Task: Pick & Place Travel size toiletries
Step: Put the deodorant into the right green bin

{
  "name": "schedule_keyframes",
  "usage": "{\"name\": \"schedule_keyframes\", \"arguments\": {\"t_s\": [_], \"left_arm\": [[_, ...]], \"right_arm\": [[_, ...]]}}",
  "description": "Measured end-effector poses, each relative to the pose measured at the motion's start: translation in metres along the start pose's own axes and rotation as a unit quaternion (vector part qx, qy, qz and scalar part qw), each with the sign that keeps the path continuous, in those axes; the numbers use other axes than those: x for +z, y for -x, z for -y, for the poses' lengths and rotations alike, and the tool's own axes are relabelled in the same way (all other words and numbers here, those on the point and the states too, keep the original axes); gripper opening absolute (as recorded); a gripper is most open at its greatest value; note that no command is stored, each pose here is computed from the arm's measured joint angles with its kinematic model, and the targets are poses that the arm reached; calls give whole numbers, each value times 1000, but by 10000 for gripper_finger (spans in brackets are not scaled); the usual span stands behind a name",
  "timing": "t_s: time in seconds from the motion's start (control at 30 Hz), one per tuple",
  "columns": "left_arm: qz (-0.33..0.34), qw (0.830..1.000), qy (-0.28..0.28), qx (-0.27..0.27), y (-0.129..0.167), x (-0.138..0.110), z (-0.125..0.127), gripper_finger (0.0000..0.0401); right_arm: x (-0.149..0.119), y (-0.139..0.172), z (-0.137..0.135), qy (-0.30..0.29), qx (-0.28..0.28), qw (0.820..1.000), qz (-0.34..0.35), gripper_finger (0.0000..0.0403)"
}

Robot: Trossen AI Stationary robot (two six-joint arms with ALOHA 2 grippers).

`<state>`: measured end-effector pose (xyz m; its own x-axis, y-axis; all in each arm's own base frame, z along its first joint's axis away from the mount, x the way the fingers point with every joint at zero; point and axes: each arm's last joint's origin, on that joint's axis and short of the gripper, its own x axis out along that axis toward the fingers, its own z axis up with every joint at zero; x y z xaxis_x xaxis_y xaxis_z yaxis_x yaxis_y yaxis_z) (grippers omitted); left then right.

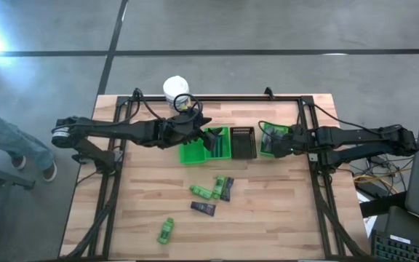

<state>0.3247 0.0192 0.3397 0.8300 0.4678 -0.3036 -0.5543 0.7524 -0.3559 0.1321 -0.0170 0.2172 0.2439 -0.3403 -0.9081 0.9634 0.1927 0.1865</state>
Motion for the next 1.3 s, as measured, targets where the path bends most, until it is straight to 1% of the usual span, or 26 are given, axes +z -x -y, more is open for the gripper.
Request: {"name": "schedule_keyframes", "arguments": {"t_s": [0.1,0.2,0.37,0.53,0.6,0.7,0.83,0.93,1.0,1.2,1.3], "left_arm": [[-1,1000,0,-1,0,0,0,314],[-1,1000,0,-1,0,-1,1,314],[-1,1000,-2,1,0,-1,0,314],[-6,1000,-5,3,0,-2,0,314],[-24,1000,-15,8,1,-5,-1,314],[-67,997,-32,29,3,-15,-5,314],[-105,993,-34,49,7,-24,-7,314],[-108,993,-32,48,8,-26,-5,314],[-106,993,-29,48,8,-26,-5,314],[-100,993,-27,51,8,-25,-5,314],[-99,994,-24,51,8,-25,-5,314]], "right_arm": [[1,1,-1,-2,2,1000,7,64],[0,1,-2,-2,6,1000,-3,78],[-3,-4,-2,-2,13,999,-39,143],[-3,-4,-8,-6,47,998,-47,209],[-2,-3,-9,2,55,997,-46,233],[-1,1,-11,24,64,996,-54,264],[-3,4,-5,62,42,994,-83,287],[-5,5,2,84,7,991,-107,278],[-7,3,4,91,7,989,-116,258],[-8,-4,-5,95,38,988,-117,169],[-11,-13,-7,101,32,987,-119,121]]}}
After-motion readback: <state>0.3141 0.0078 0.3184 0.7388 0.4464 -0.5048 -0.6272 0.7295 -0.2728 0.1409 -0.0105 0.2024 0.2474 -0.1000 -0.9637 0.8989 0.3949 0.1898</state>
